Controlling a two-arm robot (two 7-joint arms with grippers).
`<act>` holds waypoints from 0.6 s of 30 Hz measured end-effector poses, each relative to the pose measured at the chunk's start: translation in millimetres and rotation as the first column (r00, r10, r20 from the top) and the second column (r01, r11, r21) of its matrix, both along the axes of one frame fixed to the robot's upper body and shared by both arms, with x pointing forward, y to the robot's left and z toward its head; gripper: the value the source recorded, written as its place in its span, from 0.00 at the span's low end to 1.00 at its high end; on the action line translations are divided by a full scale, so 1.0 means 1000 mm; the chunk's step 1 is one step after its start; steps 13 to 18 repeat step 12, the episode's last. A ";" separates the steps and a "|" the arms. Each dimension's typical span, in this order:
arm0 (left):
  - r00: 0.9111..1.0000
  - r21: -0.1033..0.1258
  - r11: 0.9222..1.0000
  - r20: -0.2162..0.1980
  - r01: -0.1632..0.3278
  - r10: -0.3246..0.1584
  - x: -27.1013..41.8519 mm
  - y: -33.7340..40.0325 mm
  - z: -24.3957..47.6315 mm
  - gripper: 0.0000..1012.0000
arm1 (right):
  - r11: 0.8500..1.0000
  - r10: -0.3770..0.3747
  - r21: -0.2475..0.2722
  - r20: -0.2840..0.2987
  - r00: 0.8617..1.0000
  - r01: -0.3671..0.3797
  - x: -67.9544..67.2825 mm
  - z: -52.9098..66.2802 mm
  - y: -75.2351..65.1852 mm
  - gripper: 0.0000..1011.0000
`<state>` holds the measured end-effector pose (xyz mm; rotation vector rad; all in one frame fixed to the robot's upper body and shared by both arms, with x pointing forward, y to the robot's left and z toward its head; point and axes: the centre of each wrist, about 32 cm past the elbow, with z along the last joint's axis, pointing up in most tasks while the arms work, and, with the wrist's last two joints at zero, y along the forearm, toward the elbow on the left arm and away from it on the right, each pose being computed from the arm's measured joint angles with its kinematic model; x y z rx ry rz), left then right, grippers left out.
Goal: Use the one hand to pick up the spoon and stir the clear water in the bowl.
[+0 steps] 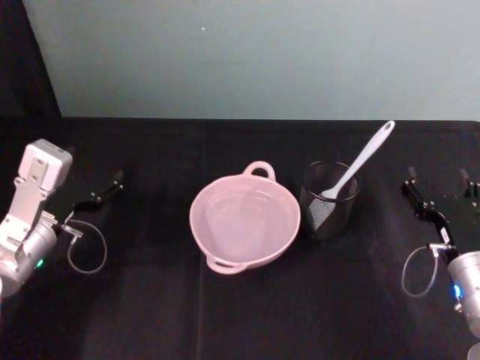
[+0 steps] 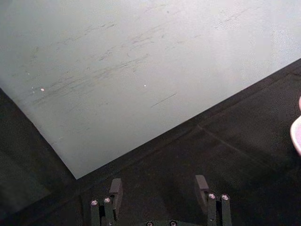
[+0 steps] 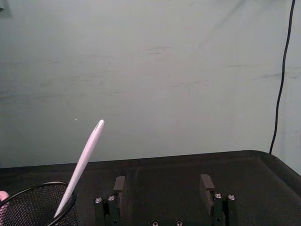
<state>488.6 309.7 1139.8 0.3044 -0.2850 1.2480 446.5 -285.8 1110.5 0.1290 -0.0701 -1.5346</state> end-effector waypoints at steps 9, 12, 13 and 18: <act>1.000 0.000 1.000 0.000 0.000 0.000 0.0000 0.0000 0.0000 1.00 | 1.000 -0.001 0.000 0.001 1.000 0.001 0.000 0.000 0.000 0.99; 1.000 0.000 1.000 0.000 0.000 0.000 0.0000 0.0000 0.0000 1.00 | 1.000 -0.002 -0.001 0.002 1.000 0.002 0.000 0.000 0.000 0.99; 1.000 0.000 1.000 0.000 0.000 0.000 0.0000 0.0000 0.0000 1.00 | 1.000 -0.002 -0.001 0.002 1.000 0.002 0.000 0.000 0.000 0.99; 1.000 0.000 1.000 0.000 0.000 0.000 0.0000 0.0000 0.0000 1.00 | 1.000 -0.002 -0.001 0.002 1.000 0.002 0.000 0.000 0.000 0.99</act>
